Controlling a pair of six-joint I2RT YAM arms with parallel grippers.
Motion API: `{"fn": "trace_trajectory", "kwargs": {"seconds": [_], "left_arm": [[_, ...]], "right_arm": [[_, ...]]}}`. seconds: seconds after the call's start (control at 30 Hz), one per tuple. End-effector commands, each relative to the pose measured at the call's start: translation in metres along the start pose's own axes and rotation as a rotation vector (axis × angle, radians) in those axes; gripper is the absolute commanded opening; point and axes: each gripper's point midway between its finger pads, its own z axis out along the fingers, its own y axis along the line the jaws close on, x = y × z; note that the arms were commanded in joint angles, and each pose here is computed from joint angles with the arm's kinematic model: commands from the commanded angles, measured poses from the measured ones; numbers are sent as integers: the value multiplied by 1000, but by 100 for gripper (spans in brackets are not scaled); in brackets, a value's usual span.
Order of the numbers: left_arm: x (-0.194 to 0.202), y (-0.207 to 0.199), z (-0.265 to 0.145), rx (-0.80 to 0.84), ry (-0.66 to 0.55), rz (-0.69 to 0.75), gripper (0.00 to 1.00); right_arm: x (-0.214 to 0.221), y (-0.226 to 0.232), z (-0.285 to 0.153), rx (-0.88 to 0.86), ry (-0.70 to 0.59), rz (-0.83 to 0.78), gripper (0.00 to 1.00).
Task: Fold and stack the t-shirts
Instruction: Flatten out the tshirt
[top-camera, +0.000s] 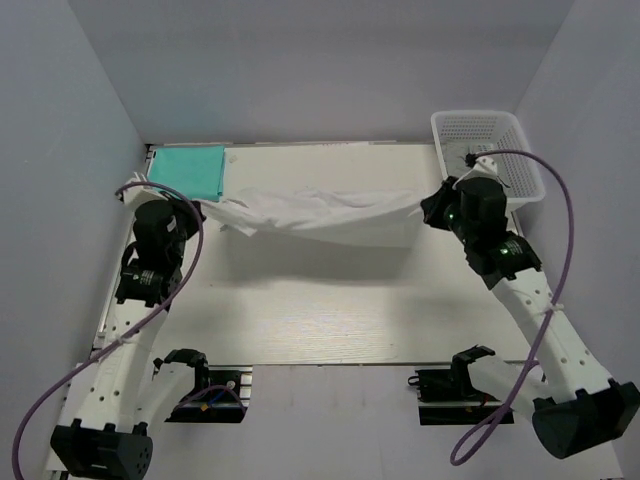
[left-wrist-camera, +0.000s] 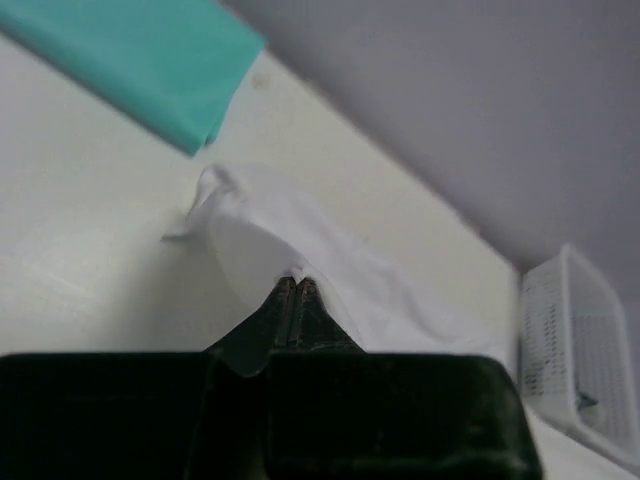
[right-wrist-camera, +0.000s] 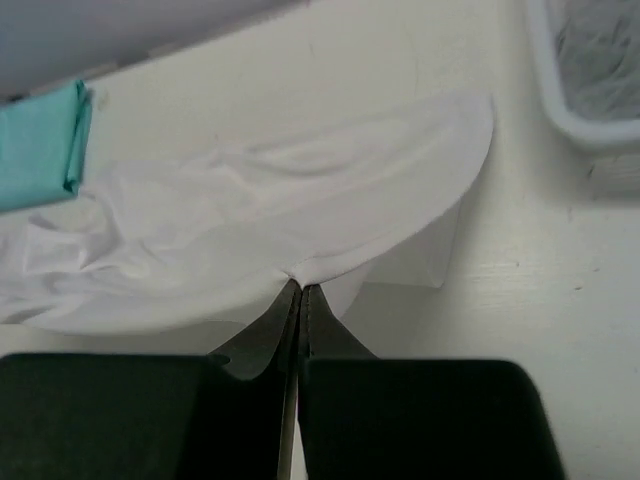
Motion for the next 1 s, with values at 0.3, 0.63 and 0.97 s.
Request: {"fn": "trace_trajectory", "kwargs": {"seconds": [0.3, 0.63, 0.97], "left_arm": [[-159, -80, -90, 183, -406, -51, 0], [-135, -72, -70, 161, -331, -14, 0], [45, 29, 51, -122, 105, 50, 0]], "right_arm": [[-132, 14, -102, 47, -375, -19, 0], [-113, 23, -77, -1, -274, -60, 0], [36, -11, 72, 74, 224, -98, 0]]}}
